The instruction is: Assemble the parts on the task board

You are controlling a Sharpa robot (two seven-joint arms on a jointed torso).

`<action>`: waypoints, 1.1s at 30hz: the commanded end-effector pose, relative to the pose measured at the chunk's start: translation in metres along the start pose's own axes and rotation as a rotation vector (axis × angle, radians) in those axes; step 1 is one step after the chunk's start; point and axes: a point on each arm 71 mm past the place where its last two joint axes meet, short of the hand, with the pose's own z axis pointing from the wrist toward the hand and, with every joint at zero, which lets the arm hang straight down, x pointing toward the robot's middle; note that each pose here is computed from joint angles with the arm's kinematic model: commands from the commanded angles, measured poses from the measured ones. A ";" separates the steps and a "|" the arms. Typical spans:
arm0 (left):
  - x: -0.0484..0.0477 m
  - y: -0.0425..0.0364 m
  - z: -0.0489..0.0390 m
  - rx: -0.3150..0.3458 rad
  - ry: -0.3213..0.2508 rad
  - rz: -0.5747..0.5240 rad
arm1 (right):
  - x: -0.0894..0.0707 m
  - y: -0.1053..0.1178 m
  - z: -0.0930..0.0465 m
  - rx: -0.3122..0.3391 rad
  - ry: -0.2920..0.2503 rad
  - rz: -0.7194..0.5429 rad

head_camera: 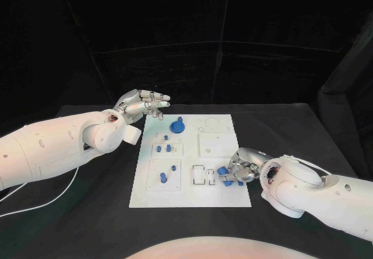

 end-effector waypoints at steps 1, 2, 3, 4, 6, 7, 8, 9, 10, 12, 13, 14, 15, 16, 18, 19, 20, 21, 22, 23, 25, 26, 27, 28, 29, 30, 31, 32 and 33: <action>0.0013 -0.0013 0.0002 0.004 0.013 -0.009 | 0.011 -0.003 0.001 0.026 0.052 -0.032; 0.0013 -0.0013 0.0001 0.004 0.013 -0.009 | 0.011 -0.003 0.001 0.028 0.050 -0.030; 0.0012 -0.0013 0.0001 0.003 0.013 -0.009 | 0.011 -0.003 0.001 0.031 0.044 -0.026; 0.0010 -0.0013 0.0000 0.003 0.012 -0.009 | 0.011 -0.004 0.001 0.039 0.033 -0.010; 0.0007 -0.0013 -0.0002 0.003 0.012 -0.008 | 0.010 -0.005 0.001 0.046 0.019 0.020; 0.0007 -0.0013 -0.0002 0.002 0.012 -0.008 | 0.009 -0.005 0.000 0.047 0.011 0.034; 0.0006 -0.0013 -0.0002 0.002 0.012 -0.008 | 0.008 -0.005 0.000 0.046 0.000 0.051; 0.0006 -0.0013 -0.0002 0.002 0.012 -0.008 | 0.008 -0.005 -0.001 0.044 -0.009 0.070; 0.0006 -0.0013 -0.0002 0.002 0.012 -0.008 | 0.007 -0.005 -0.003 0.041 -0.020 0.090; 0.0007 -0.0012 -0.0001 0.002 0.012 -0.009 | 0.005 -0.004 -0.006 0.031 -0.040 0.129; 0.0008 -0.0012 -0.0001 0.002 0.013 -0.009 | 0.004 -0.002 -0.008 0.025 -0.050 0.146; 0.0008 -0.0012 0.0000 0.002 0.013 -0.009 | 0.004 -0.001 -0.010 0.018 -0.059 0.163; 0.0008 -0.0012 0.0001 0.002 0.013 -0.009 | 0.003 0.000 -0.011 0.014 -0.064 0.173; 0.0009 -0.0012 0.0001 0.002 0.013 -0.009 | 0.002 0.001 -0.013 0.007 -0.072 0.189; 0.0010 -0.0011 0.0003 0.002 0.013 -0.009 | 0.001 0.003 -0.015 -0.003 -0.084 0.212; 0.0012 -0.0011 0.0004 0.002 0.014 -0.009 | 0.001 0.005 -0.017 -0.010 -0.090 0.226; 0.0014 -0.0011 0.0005 0.002 0.014 -0.009 | 0.001 0.007 -0.018 -0.017 -0.096 0.237; 0.0015 -0.0011 0.0005 0.002 0.015 -0.009 | 0.000 0.008 -0.019 -0.021 -0.098 0.245; 0.0017 -0.0011 0.0006 0.002 0.015 -0.009 | 0.000 0.010 -0.020 -0.027 -0.099 0.254; 0.0018 -0.0011 0.0006 0.002 0.016 -0.010 | 0.001 0.012 -0.021 -0.032 -0.098 0.261; 0.0020 -0.0011 0.0005 0.002 0.016 -0.010 | 0.002 0.014 -0.020 -0.035 -0.088 0.271; 0.0020 -0.0011 0.0005 0.001 0.017 -0.010 | 0.003 0.016 -0.020 -0.035 -0.081 0.278; 0.0022 -0.0010 0.0004 0.000 0.018 -0.011 | 0.004 0.018 -0.019 -0.036 -0.071 0.285; 0.0023 -0.0010 0.0004 -0.001 0.020 -0.011 | 0.005 0.019 -0.018 -0.037 -0.065 0.287; 0.0024 -0.0010 0.0003 -0.002 0.020 -0.011 | 0.006 0.021 -0.017 -0.037 -0.059 0.289; 0.0024 -0.0010 0.0003 -0.002 0.021 -0.012 | 0.007 0.022 -0.016 -0.038 -0.053 0.289; 0.0025 -0.0010 0.0003 -0.002 0.021 -0.012 | 0.008 0.024 -0.015 -0.037 -0.042 0.287; 0.0026 -0.0010 0.0004 -0.002 0.021 -0.012 | 0.009 0.025 -0.014 -0.034 -0.031 0.283; 0.0027 -0.0010 0.0004 -0.002 0.022 -0.012 | 0.011 0.027 -0.013 -0.030 -0.021 0.279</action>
